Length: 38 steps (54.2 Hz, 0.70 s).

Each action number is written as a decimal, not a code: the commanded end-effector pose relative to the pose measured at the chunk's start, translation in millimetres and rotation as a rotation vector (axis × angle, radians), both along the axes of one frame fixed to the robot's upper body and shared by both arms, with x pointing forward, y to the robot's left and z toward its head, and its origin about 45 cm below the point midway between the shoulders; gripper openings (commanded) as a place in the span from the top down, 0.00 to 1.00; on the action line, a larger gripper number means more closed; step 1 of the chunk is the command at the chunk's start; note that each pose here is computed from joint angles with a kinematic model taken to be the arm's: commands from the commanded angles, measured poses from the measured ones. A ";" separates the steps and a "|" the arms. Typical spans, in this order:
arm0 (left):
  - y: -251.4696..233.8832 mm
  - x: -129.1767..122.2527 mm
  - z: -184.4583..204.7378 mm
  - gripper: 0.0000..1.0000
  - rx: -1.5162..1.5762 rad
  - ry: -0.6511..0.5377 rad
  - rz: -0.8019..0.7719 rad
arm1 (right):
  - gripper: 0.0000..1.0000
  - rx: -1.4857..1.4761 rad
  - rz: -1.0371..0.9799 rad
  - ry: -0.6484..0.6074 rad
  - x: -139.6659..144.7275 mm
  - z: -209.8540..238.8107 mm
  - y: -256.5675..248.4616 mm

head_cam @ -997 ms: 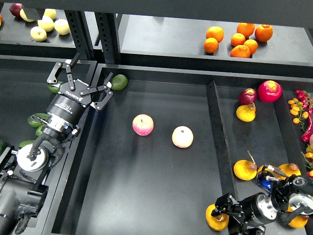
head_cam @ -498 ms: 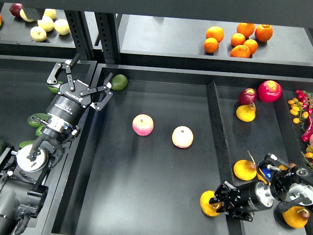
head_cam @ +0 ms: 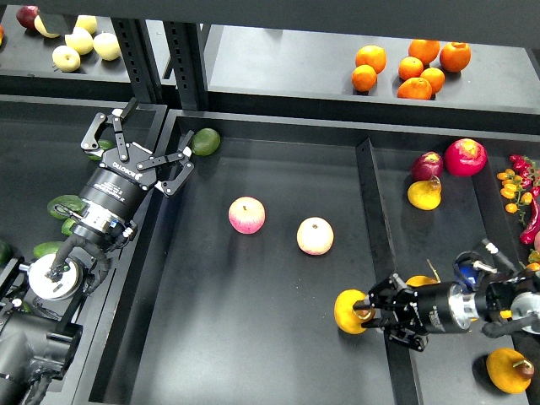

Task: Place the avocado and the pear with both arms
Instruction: 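Carry the pear beside the other pears and open the right gripper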

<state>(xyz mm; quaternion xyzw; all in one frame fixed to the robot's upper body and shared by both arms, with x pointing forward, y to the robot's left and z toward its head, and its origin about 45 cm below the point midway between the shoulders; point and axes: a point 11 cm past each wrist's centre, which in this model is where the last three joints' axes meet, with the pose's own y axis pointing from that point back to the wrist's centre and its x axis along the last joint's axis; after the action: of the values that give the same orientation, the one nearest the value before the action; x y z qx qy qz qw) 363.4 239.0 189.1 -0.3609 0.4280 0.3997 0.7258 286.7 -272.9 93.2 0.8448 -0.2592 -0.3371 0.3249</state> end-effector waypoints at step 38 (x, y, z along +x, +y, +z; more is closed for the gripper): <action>-1.1 -0.2 0.1 0.00 0.001 0.000 -0.003 | 0.96 -0.145 -0.168 0.054 -25.9 20.9 -112.2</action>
<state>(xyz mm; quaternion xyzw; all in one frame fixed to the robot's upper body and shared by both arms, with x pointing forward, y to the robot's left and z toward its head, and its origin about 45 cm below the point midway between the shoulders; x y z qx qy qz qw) 363.3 238.3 189.3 -0.3605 0.4281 0.3989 0.7264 273.9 -374.4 122.9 0.7979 -0.3396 -0.3524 0.3519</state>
